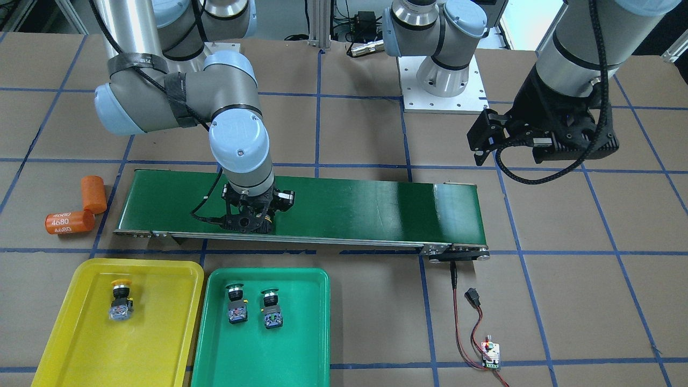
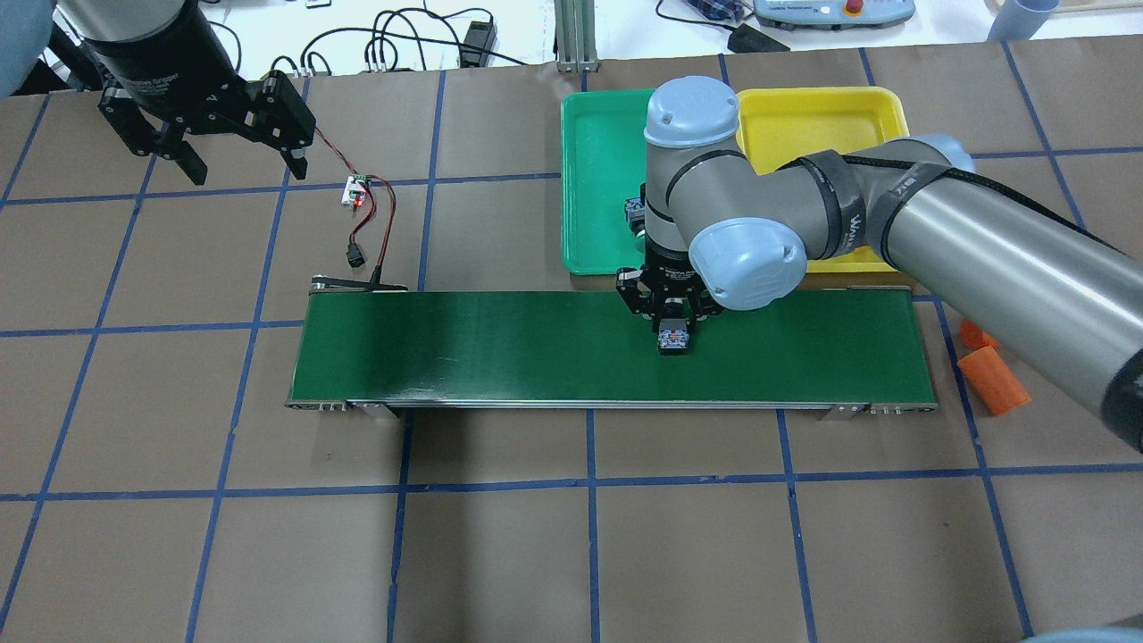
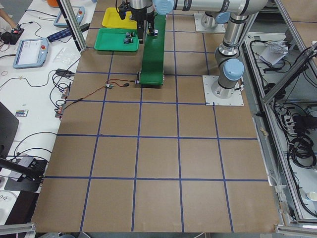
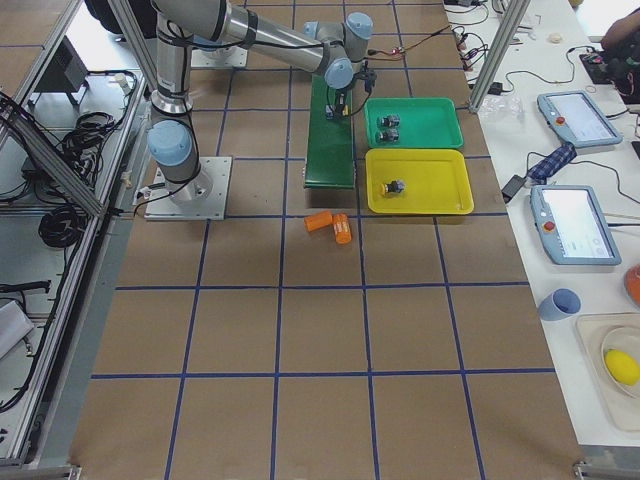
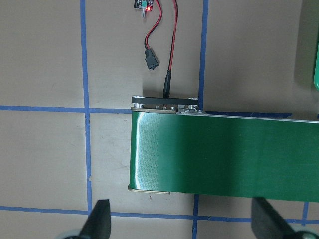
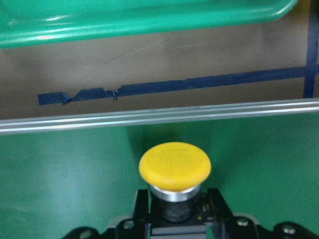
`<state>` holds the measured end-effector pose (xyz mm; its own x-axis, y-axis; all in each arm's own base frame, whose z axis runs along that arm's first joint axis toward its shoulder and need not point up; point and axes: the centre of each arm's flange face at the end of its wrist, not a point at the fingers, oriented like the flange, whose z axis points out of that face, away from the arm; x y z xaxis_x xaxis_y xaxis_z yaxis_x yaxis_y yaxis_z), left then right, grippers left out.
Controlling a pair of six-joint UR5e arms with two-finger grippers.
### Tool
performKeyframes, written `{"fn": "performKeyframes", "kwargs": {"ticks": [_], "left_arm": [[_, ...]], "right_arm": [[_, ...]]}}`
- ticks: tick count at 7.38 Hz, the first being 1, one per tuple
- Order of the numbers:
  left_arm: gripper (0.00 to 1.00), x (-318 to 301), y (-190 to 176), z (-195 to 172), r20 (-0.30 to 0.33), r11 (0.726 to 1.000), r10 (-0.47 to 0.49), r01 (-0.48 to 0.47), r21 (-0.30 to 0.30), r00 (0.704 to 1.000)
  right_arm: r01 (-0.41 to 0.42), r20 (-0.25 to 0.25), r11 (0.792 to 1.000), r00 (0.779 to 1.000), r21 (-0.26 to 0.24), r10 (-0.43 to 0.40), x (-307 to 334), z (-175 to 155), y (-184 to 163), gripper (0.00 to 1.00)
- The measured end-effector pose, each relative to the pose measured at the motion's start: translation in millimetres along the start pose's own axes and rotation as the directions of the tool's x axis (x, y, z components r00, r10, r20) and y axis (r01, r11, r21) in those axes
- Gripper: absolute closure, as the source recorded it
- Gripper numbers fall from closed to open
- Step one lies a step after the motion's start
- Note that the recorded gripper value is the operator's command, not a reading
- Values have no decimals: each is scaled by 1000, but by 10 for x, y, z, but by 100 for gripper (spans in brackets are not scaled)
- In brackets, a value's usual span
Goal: Sort buttons by color to trays
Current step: 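Lower the right gripper and grasp the yellow-capped button on belt, then carry the yellow-capped button into the yellow tray and release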
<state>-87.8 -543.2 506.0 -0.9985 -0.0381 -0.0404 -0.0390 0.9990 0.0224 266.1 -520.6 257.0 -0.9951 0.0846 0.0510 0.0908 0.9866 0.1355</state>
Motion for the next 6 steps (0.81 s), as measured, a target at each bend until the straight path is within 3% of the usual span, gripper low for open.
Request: {"fn": "performKeyframes", "kwargs": {"ticks": [3, 6], "left_arm": [[0, -5, -3, 3, 0, 1000, -1, 1, -1, 1000], [0, -5, -5, 5, 0, 1000, -1, 1, -1, 1000]], "right_arm": [[-28, -27, 991, 999, 130, 32, 469, -510, -552, 100], [18, -35, 979, 999, 202, -11, 1356, -613, -1242, 100]]}}
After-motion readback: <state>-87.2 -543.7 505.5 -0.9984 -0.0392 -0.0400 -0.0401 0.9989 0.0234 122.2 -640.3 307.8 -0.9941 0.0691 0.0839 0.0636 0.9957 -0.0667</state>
